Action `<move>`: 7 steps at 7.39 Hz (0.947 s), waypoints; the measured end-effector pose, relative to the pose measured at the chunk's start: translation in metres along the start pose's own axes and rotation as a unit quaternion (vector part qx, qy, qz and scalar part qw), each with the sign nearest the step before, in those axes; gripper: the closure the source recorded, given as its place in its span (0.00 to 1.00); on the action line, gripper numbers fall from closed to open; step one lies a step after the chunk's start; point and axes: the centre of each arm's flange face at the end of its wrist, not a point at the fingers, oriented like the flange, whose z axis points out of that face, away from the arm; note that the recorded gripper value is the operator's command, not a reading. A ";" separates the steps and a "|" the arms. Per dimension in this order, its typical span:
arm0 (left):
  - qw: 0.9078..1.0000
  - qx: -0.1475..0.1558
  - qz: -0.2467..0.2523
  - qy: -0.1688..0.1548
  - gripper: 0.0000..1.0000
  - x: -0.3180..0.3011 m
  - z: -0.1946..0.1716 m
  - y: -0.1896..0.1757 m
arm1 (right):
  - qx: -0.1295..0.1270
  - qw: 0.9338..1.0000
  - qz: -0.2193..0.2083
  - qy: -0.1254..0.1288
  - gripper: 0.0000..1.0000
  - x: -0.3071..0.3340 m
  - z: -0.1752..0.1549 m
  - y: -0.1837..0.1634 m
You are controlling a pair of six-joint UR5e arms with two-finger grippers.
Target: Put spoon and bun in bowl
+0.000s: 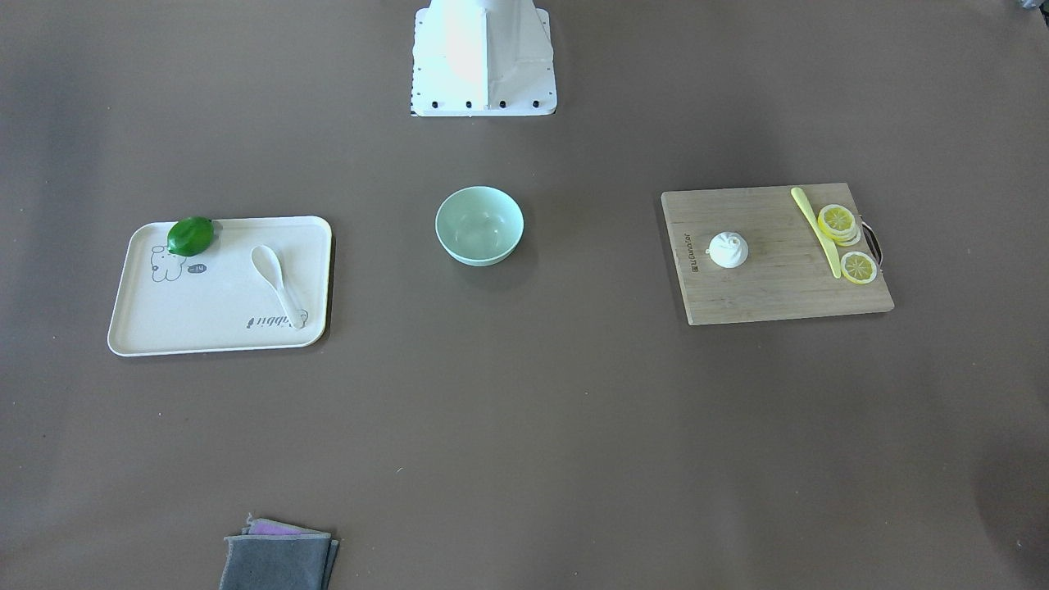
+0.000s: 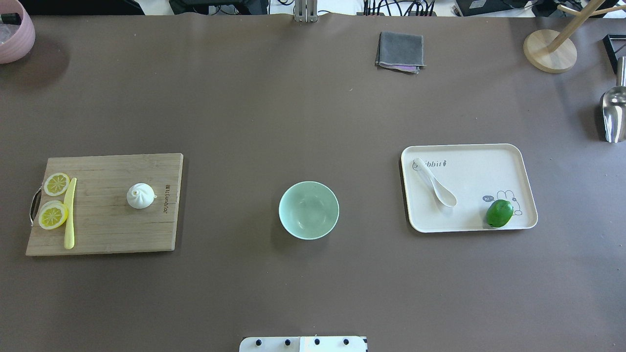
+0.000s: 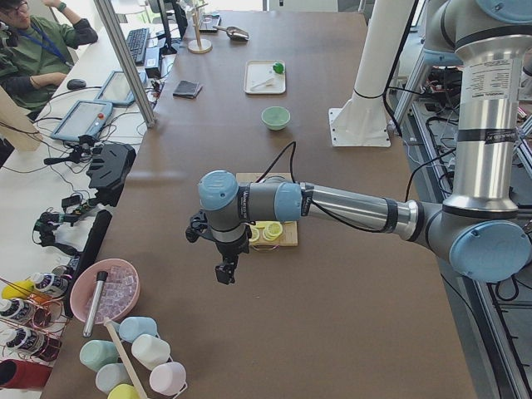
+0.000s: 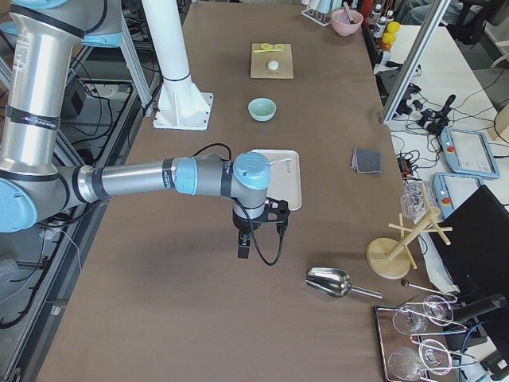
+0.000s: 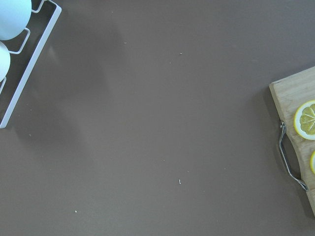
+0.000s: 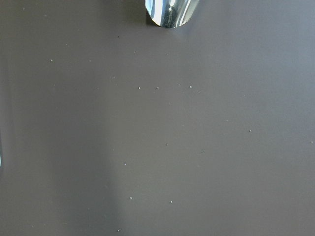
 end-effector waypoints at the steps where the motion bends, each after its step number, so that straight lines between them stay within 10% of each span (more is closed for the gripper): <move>1: 1.000 0.000 0.001 0.000 0.01 0.000 0.000 0.000 | 0.001 1.000 -0.001 0.000 0.00 -0.001 -0.001 0.000; 7: 0.999 0.034 0.033 -0.012 0.01 0.024 -0.032 -0.026 | 0.039 0.998 -0.055 -0.002 0.00 -0.049 -0.036 -0.025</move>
